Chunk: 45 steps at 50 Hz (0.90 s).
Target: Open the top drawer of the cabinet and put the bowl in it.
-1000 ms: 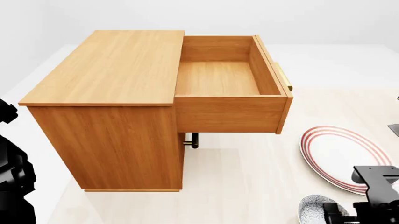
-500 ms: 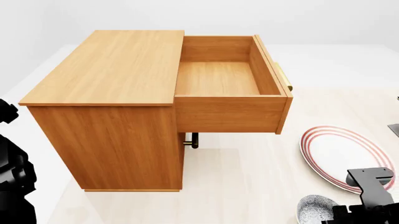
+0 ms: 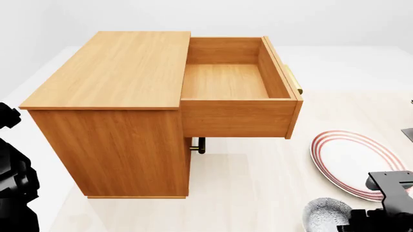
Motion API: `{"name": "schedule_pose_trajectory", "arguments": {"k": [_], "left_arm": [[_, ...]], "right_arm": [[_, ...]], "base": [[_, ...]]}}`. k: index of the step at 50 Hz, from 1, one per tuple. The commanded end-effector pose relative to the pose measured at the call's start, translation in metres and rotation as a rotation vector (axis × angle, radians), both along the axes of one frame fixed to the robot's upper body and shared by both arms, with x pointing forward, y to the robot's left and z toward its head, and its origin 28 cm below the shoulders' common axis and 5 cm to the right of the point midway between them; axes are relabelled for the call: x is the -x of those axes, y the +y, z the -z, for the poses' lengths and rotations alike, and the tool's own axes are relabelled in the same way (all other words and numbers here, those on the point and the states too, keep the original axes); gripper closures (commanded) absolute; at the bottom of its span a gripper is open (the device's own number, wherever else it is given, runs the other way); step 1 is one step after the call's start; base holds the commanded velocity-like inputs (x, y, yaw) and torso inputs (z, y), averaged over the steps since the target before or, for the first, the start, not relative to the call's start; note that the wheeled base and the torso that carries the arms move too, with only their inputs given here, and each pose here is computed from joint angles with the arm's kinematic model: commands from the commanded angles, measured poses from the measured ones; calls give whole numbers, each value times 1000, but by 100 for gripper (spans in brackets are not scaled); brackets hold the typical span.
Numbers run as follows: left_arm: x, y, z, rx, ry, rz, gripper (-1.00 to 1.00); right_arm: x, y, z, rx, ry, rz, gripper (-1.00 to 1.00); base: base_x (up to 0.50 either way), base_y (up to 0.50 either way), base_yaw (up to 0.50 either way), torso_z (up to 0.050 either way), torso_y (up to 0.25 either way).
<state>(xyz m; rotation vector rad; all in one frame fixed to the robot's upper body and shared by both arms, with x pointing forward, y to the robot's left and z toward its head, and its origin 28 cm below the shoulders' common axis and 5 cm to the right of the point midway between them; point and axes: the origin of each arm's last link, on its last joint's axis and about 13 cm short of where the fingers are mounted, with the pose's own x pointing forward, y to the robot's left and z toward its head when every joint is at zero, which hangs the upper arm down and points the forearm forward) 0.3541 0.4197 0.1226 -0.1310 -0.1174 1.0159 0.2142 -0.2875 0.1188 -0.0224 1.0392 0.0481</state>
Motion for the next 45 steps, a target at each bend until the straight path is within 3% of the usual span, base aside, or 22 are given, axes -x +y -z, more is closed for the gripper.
{"name": "schedule_pose_trajectory", "arguments": {"k": [1, 24, 32, 45], "left_arm": [[0, -1, 0, 0, 1, 1, -100], [0, 0, 0, 7, -2, -3, -100], [1, 2, -2, 9, -7, -7, -100], [1, 4, -2, 13, -10, -11, -100]], "right_arm": [[7, -8, -28, -29, -130, 54, 100], [10, -21, -80, -51, -374, 260, 100], [-11, -13, -113, -53, -517, 340, 100], [-60, 17, -200, 58, -723, 352, 100]], "base": [[0, 0, 0, 0, 0], [0, 0, 0, 0, 0], [0, 0, 0, 0, 0], [0, 0, 0, 0, 0]]}}
